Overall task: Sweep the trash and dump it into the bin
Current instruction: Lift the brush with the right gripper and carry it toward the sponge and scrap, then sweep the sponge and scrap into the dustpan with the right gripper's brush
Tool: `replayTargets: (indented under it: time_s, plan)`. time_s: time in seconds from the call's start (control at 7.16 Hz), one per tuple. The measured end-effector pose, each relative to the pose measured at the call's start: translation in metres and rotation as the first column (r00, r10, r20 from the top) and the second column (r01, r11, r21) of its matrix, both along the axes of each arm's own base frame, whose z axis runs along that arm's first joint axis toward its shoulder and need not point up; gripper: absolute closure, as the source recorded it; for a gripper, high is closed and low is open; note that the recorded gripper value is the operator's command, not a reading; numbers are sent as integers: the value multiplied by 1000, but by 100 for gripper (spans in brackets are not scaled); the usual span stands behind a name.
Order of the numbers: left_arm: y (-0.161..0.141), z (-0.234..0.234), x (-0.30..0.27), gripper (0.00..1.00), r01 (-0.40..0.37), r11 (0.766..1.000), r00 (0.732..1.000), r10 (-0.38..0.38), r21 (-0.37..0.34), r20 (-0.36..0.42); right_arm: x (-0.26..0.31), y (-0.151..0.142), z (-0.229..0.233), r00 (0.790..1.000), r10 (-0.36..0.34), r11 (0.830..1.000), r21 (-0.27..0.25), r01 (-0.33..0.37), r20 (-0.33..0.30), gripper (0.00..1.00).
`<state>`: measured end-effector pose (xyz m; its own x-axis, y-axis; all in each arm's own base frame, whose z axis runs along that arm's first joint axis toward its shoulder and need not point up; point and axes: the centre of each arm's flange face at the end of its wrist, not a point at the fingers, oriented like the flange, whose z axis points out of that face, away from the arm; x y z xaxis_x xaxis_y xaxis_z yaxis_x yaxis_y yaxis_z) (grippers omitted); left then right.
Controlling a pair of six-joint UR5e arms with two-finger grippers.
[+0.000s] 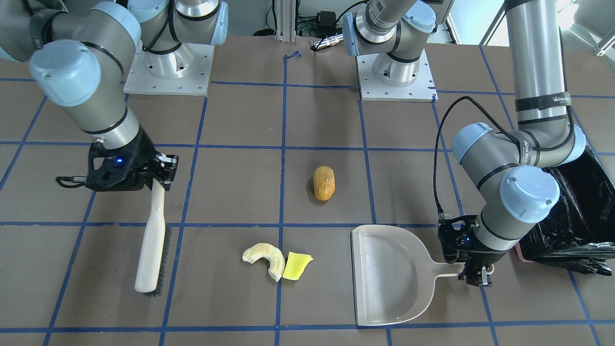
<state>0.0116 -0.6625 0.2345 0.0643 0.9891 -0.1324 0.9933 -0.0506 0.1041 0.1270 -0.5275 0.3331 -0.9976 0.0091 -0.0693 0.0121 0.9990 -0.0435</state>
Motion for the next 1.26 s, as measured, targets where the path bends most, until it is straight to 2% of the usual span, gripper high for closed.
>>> replayTargets:
  time_s: [0.42, 0.84, 1.26]
  plan:
    - [0, -1, 0, 100, -1, 1000, 1000, 1, 4, 0, 72, -2, -43, 998, -62, 998, 6, 62, 4, 100]
    - [3, 6, -1, 100, 1, 1000, 1000, -1, 10, 6, 84, -2, -53, 994, -105, 994, 15, 105, 19, 100]
    - [4, 7, -4, 100, -14, 1000, 999, 14, 13, 35, 103, 3, -66, 995, -95, 995, 33, 95, 18, 100]
